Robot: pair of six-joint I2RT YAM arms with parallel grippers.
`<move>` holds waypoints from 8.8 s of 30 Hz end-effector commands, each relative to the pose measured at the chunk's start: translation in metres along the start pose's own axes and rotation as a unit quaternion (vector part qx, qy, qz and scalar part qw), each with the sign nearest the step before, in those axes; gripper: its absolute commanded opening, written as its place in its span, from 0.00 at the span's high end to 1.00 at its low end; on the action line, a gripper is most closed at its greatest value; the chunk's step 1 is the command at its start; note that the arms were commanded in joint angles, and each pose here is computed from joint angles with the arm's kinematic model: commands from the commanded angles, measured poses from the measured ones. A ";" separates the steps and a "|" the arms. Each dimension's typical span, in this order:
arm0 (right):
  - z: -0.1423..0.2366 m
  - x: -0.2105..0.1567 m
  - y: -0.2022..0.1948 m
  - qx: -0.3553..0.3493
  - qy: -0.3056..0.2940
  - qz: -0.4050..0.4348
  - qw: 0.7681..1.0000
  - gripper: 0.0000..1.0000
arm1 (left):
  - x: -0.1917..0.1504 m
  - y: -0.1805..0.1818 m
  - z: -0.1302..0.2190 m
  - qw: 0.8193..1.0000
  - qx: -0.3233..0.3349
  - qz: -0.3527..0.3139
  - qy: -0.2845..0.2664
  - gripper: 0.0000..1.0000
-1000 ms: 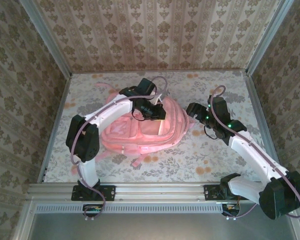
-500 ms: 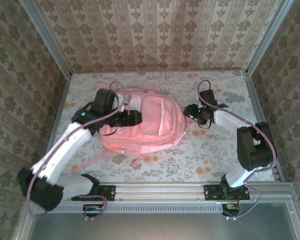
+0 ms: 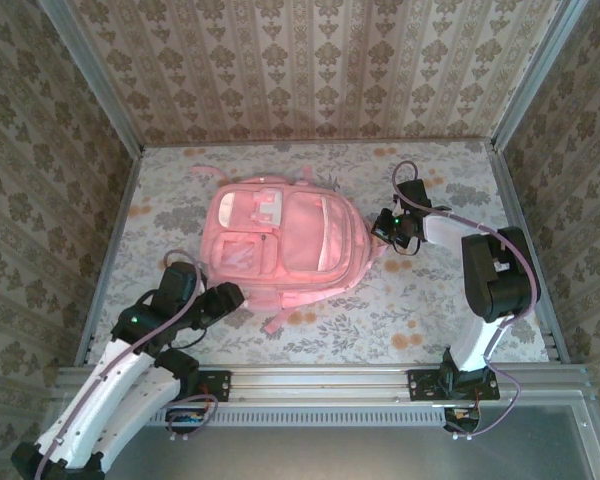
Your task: Pack the student bag
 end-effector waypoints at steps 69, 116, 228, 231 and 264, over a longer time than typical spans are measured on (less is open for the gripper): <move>0.024 -0.113 0.124 0.114 -0.004 0.186 0.976 0.74 | 0.078 -0.132 -0.025 0.978 -0.040 -0.204 0.029 0.32; 0.062 -0.127 0.029 -0.076 -0.122 0.208 0.968 0.58 | 0.190 -0.143 -0.139 0.964 0.227 0.117 0.068 0.70; -0.034 -0.183 0.076 0.050 -0.215 0.527 0.821 1.00 | 0.203 -0.179 -0.120 0.980 0.026 0.182 0.080 0.87; -0.030 -0.181 0.070 0.039 -0.214 0.524 0.823 1.00 | 0.204 -0.164 -0.117 0.984 0.030 0.158 0.076 0.68; -0.003 -0.144 0.037 0.112 -0.155 0.474 0.860 1.00 | 0.177 -0.026 -0.173 0.969 -0.006 0.239 0.064 0.90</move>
Point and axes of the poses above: each hand's point on the last joint's axis, 136 mm out from that joint toward the fingers, its own z axis back along the fingers, its own y axis along the line the jaws close on, x = y × z, the point moved 8 cm from there along z, back along the fingers, and after that the axes turned 2 degrees about z, right-handed, at the moved point
